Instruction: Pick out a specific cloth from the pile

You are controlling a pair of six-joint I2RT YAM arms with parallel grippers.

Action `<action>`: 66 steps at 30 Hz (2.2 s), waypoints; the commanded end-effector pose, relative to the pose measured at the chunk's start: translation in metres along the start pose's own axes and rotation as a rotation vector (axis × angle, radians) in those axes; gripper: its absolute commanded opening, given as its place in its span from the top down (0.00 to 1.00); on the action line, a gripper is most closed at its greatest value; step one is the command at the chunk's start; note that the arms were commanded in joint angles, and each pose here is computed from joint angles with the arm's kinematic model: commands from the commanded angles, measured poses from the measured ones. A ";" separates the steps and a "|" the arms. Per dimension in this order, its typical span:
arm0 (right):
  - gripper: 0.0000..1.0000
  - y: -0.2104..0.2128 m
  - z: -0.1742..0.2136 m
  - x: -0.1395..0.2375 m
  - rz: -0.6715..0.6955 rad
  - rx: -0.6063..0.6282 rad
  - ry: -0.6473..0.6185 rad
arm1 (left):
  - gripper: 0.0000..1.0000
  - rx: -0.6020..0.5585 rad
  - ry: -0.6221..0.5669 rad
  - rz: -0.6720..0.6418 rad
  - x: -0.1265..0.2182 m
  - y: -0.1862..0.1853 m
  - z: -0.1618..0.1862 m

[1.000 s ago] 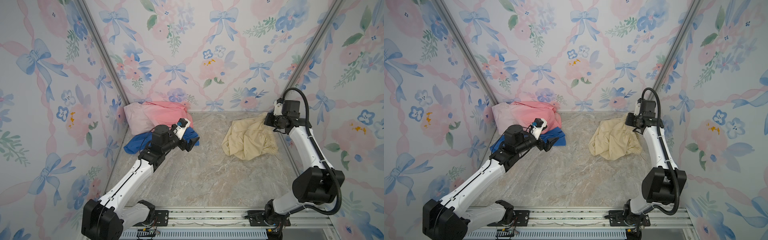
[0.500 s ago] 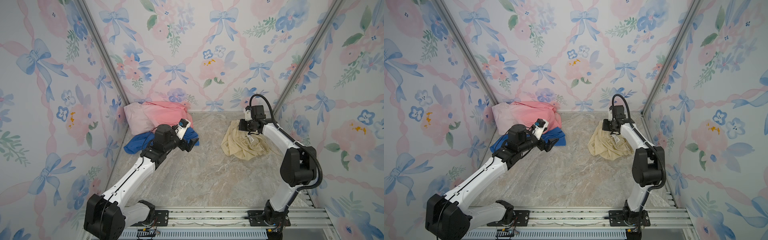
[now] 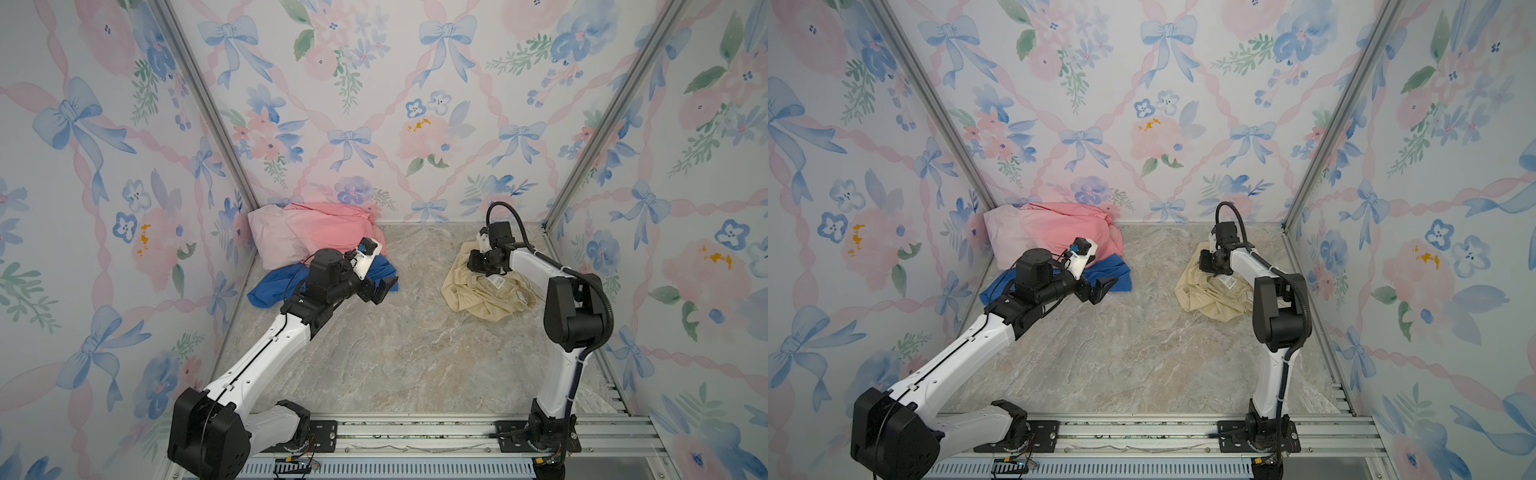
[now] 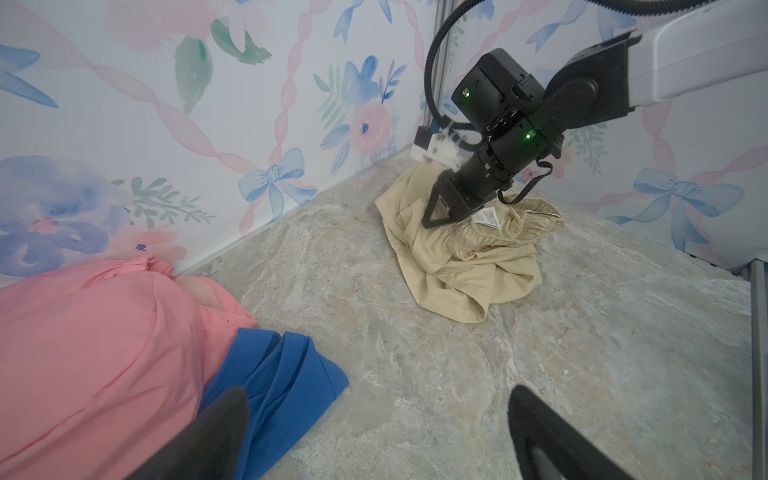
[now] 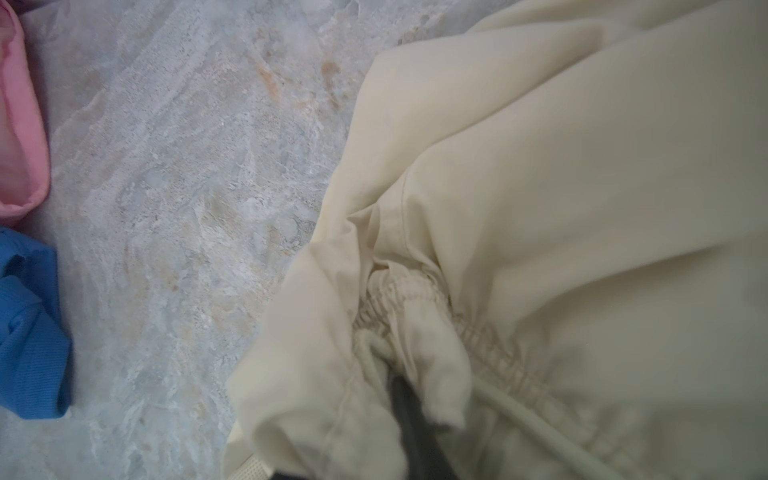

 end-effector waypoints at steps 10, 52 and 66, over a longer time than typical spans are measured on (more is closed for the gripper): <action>0.10 -0.022 0.002 0.126 0.085 -0.086 -0.278 | 0.02 0.016 -0.020 0.020 0.004 0.000 -0.009; 1.00 -0.117 0.071 0.017 0.097 -0.426 0.071 | 0.02 0.004 0.000 0.000 0.003 -0.001 -0.005; 1.00 -0.094 -0.023 0.115 0.789 0.290 0.143 | 0.02 0.002 -0.023 0.003 0.009 -0.003 -0.011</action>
Point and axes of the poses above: each gripper's point midway between its finger pads, its own x axis back along the fingers, its own y axis along the line the jaws close on, z = x × y, the point moved 7 cm from there along x, back along the fingers, and after that the axes turned 2 degrees about -x, right-handed, at the moved point
